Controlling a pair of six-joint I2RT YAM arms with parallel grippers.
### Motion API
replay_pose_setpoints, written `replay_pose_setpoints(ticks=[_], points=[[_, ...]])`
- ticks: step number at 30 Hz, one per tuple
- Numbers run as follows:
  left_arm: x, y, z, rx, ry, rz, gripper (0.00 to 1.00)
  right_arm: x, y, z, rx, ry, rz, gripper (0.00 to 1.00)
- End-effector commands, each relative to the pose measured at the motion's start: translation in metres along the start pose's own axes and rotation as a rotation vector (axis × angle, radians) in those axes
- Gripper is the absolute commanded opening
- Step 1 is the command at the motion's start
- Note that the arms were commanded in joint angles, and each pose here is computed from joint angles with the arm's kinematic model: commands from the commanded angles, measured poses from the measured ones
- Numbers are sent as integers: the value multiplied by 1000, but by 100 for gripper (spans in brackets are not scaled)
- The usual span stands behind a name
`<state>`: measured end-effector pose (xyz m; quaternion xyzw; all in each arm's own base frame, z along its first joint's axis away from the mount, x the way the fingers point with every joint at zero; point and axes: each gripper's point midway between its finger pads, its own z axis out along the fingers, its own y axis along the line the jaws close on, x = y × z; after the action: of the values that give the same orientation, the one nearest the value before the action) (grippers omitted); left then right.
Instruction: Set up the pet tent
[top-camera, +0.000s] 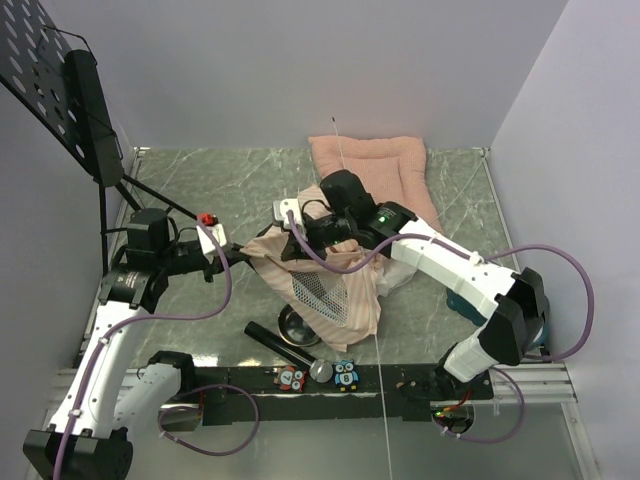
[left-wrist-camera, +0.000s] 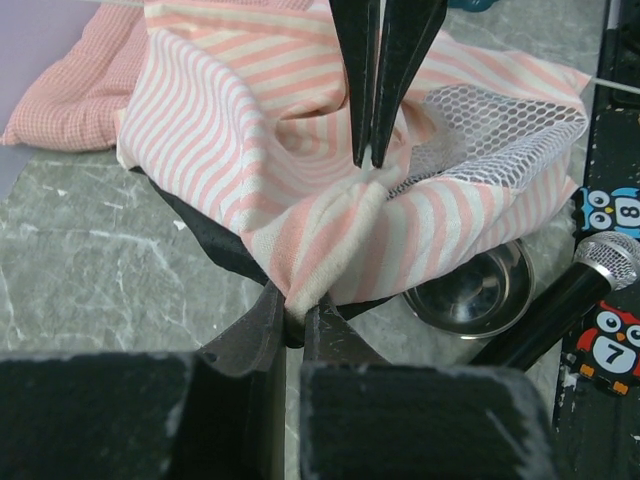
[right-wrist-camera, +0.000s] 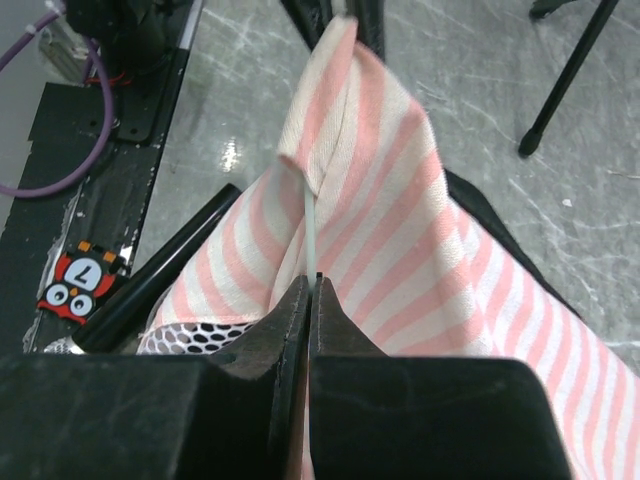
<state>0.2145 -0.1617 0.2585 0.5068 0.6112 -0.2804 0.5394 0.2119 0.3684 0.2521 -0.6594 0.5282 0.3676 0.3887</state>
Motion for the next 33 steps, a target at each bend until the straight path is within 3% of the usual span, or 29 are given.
replay_pose_setpoints(ticks=[1,17,23,26,28,33], points=[[-8,6,-1,-18,15,46,1,-27,-18,-5,63,-32,1,0],[-4,10,-7,-70,113,176,5,-21,-13,13,50,50,-38,0],[-1,9,-12,-71,141,285,16,-38,-16,11,54,3,-15,0],[-9,13,-14,-99,126,318,37,-37,-15,12,49,10,-9,0],[-12,11,-15,-96,115,326,46,-33,-13,12,47,17,-13,0],[-22,11,-17,-116,77,331,49,-28,-12,12,46,27,-15,0]])
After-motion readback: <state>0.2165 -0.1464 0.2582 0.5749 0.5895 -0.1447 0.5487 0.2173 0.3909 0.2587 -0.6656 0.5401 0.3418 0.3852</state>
